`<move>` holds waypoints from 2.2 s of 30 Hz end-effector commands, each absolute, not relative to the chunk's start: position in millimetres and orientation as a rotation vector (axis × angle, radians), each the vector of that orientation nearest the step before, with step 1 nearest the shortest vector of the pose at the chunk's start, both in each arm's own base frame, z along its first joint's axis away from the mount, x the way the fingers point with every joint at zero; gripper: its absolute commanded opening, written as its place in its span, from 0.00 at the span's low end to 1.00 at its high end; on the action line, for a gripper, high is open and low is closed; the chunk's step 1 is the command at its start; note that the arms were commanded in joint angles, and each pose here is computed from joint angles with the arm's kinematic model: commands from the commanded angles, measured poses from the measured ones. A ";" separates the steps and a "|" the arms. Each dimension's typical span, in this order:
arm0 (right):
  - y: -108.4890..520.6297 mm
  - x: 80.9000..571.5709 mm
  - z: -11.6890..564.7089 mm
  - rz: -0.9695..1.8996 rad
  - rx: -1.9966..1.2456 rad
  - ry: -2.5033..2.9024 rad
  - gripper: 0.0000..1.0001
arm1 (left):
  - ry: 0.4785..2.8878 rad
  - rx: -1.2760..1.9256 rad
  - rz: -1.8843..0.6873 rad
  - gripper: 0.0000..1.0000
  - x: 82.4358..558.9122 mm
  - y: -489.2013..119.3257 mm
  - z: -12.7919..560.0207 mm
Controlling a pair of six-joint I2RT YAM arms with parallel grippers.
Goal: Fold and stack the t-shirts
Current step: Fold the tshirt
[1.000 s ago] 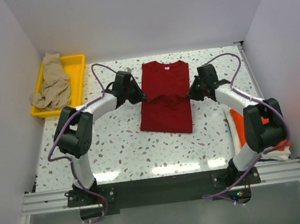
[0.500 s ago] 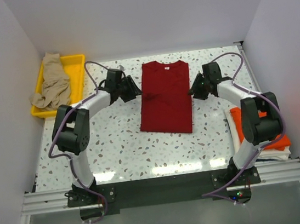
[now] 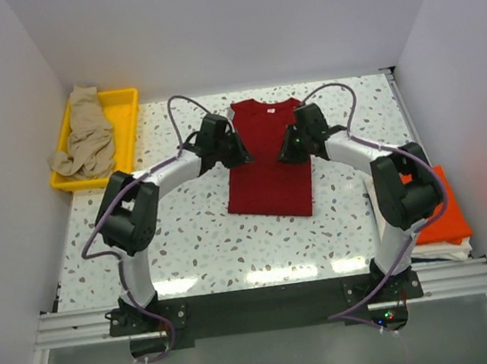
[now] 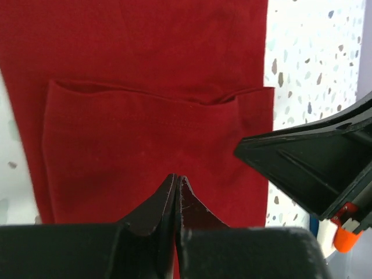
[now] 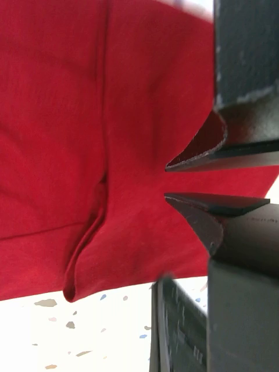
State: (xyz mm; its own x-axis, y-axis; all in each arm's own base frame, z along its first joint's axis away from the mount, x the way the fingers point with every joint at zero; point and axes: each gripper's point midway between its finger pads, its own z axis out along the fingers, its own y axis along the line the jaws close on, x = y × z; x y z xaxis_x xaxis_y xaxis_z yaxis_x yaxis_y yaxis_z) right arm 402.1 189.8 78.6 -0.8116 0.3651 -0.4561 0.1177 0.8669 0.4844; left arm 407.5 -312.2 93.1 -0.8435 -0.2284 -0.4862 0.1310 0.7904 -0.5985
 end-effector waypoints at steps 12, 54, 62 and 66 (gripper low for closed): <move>213.2 458.4 26.7 0.620 0.342 2.570 0.19 | 2.468 -0.127 -0.848 0.03 457.3 -288.5 30.0; 158.3 460.8 92.1 0.653 0.347 2.461 0.31 | 2.299 -0.123 -0.923 0.06 479.2 -278.3 102.8; 142.4 458.9 59.5 0.523 0.384 2.521 0.30 | 2.355 -0.193 -0.825 0.05 491.5 -270.1 69.0; 135.1 457.6 42.2 0.460 0.392 2.559 0.30 | 2.399 -0.283 -0.720 0.04 487.6 -252.3 42.4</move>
